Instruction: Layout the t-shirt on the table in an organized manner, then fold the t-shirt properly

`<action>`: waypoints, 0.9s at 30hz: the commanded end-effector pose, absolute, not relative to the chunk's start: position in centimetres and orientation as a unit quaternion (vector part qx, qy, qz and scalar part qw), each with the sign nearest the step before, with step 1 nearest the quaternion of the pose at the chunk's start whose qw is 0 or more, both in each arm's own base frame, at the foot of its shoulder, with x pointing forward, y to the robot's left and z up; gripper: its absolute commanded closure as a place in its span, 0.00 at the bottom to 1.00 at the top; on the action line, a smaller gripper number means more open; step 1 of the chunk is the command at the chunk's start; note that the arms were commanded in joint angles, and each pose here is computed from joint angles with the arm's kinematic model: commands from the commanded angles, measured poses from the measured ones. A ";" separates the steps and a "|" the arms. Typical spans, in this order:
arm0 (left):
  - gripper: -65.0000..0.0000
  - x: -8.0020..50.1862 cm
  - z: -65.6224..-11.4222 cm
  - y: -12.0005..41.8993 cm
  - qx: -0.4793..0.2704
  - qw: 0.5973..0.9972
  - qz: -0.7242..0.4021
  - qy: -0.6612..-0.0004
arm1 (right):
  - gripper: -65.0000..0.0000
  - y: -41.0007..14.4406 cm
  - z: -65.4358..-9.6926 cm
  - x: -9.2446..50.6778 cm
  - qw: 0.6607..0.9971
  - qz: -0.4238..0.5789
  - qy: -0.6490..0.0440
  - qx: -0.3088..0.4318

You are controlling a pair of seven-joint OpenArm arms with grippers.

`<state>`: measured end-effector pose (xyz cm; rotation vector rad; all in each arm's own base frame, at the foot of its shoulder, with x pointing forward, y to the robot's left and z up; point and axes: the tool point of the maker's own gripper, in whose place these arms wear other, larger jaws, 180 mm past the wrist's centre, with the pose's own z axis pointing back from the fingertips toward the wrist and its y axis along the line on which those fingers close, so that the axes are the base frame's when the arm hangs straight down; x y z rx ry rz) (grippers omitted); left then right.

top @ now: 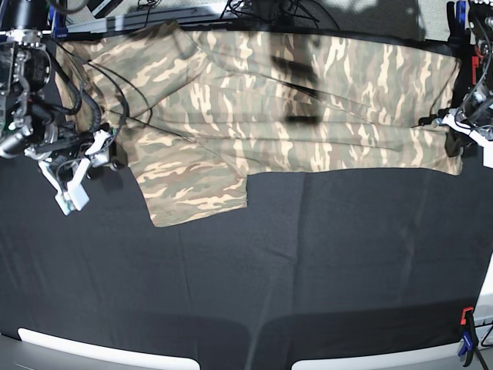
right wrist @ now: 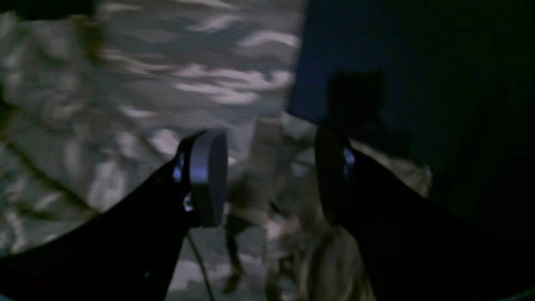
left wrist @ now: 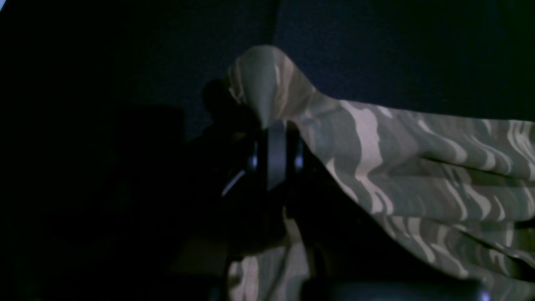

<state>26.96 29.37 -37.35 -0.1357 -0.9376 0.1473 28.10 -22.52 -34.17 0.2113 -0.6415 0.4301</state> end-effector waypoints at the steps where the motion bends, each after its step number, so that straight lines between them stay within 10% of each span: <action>1: 1.00 27.9 -35.6 30.0 -0.059 0.874 0.063 -0.478 | 0.50 -22.7 -33.3 28.7 0.916 0.210 -0.326 0.101; 27: 1.00 28.0 -35.5 30.0 -0.058 0.873 0.063 -0.480 | 0.51 -21.7 -38.1 26.7 0.945 0.167 -0.257 0.113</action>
